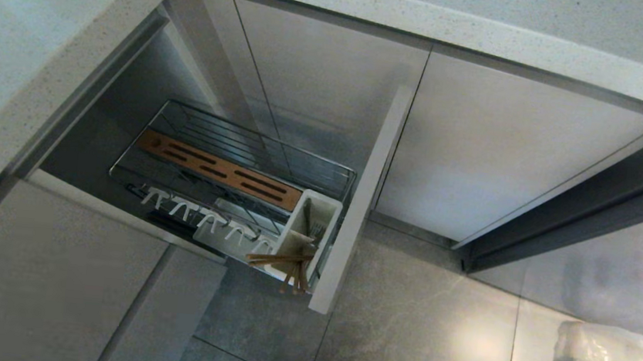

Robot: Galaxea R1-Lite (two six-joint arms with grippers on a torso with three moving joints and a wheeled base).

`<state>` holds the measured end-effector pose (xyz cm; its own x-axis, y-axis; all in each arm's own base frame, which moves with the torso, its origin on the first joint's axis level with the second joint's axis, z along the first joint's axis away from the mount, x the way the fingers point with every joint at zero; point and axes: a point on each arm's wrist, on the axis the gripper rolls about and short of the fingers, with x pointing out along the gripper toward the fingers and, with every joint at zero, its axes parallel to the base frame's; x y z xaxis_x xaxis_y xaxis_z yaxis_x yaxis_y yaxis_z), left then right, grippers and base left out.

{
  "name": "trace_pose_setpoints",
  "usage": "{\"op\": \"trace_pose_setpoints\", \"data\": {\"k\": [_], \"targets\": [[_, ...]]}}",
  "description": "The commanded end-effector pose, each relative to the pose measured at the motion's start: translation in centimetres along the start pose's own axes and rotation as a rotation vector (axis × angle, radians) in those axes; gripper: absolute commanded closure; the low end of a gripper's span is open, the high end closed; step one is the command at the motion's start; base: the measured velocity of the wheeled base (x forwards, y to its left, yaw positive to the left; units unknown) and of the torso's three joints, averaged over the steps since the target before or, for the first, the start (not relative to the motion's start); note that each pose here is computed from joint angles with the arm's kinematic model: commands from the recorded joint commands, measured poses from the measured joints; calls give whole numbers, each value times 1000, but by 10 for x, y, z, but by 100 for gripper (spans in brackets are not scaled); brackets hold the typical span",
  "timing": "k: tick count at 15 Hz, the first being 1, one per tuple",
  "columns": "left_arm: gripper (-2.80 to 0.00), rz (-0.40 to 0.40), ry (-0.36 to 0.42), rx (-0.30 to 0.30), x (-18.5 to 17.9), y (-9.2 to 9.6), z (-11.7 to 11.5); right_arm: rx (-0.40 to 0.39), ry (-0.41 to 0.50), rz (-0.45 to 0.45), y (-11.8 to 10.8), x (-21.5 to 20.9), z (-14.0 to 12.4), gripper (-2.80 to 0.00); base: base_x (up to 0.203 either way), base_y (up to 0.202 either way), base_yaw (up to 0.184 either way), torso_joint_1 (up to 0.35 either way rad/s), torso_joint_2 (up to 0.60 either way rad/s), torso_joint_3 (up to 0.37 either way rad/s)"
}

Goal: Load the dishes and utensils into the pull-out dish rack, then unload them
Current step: Take the chopsticks out of the cupboard

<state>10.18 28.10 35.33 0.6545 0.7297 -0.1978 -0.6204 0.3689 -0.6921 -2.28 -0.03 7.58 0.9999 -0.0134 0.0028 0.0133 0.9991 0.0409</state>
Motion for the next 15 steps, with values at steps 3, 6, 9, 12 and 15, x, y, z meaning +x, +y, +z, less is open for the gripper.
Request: {"op": "trace_pose_setpoints", "data": {"k": [3,6,9,12,15], "targets": [[0,1,3,-1,0,1,0,1,1,0,0,0,0,0,0,0,0,0,0,0],[-280,-1,2,1,-1,0,0,1,1,0,0,0,0,0,0,0,0,0,0,0],[-280,-4,-1,2,-3,-2,0,1,0,0,0,0,0,0,0,0,0,0,0,0],[-280,-18,-19,10,-10,-7,2,1,1,0,0,0,0,0,0,0,0,0,0,0],[-280,-56,-64,37,-31,-22,6,1,1,0,0,0,0,0,0,0,0,0,0,0]]}}
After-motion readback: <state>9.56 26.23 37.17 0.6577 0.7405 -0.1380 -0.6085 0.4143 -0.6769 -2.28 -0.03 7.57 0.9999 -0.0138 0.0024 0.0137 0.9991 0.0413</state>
